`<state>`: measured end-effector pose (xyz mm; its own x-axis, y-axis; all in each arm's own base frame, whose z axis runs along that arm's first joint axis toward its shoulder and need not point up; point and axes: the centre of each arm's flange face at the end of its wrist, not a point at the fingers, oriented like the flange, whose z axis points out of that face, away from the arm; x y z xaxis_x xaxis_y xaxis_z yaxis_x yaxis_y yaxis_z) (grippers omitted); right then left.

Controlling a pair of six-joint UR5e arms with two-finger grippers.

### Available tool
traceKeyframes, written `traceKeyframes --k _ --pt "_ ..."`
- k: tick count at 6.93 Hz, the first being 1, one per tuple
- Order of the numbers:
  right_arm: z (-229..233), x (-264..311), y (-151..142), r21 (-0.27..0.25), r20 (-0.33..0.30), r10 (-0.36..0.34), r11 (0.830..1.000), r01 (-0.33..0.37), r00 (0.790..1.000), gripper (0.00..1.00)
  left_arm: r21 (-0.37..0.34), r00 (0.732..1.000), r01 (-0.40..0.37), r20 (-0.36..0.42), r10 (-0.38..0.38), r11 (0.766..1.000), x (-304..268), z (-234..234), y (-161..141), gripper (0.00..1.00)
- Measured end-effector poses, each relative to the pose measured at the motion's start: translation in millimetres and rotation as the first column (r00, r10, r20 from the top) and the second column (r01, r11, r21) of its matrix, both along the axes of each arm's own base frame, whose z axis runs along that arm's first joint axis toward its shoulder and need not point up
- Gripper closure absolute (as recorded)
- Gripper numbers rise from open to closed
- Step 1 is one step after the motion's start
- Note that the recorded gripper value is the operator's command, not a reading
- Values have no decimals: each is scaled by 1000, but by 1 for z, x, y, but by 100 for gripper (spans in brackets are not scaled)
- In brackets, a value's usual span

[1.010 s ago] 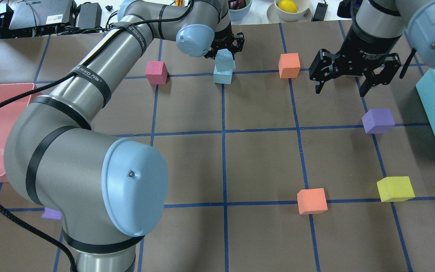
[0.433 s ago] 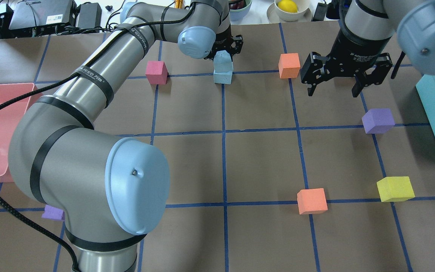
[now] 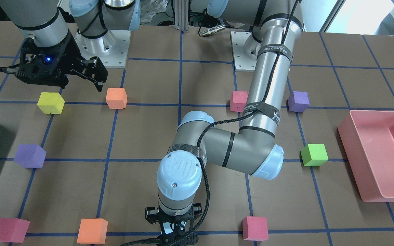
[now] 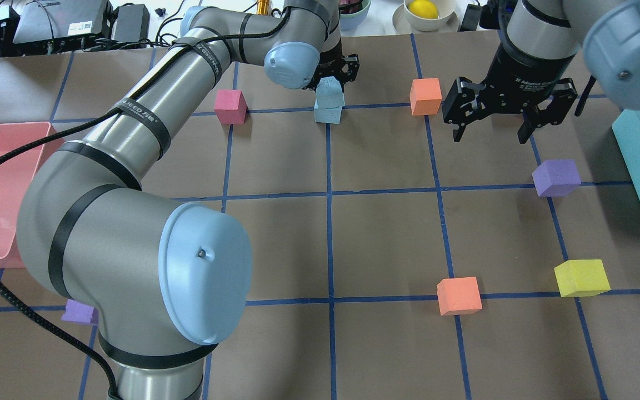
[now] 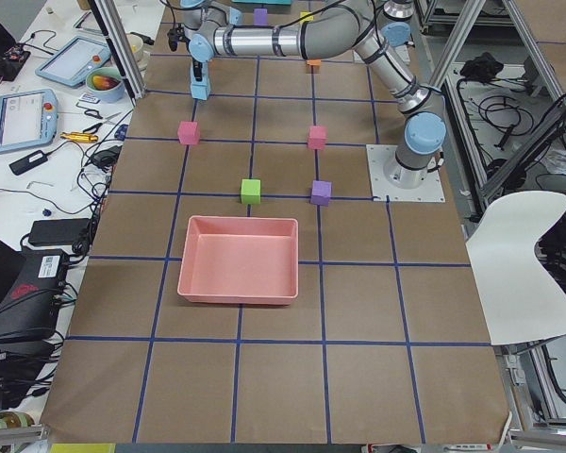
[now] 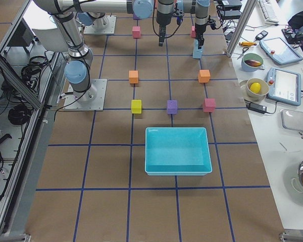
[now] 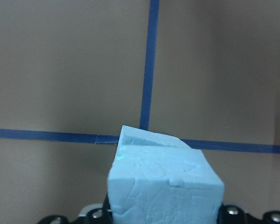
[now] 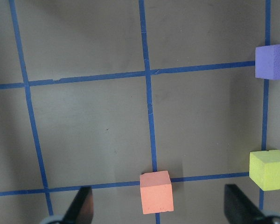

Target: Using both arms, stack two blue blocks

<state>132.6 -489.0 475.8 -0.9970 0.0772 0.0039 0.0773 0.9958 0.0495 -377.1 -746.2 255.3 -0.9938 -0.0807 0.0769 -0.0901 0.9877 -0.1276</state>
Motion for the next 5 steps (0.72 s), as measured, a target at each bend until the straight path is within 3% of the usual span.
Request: traceKeyframes --k 5 --pt "-2 0 1 5 -5 -2 1000 2 1000 0 -1 1000 6 4 -6 1000 -1 -2 0 99"
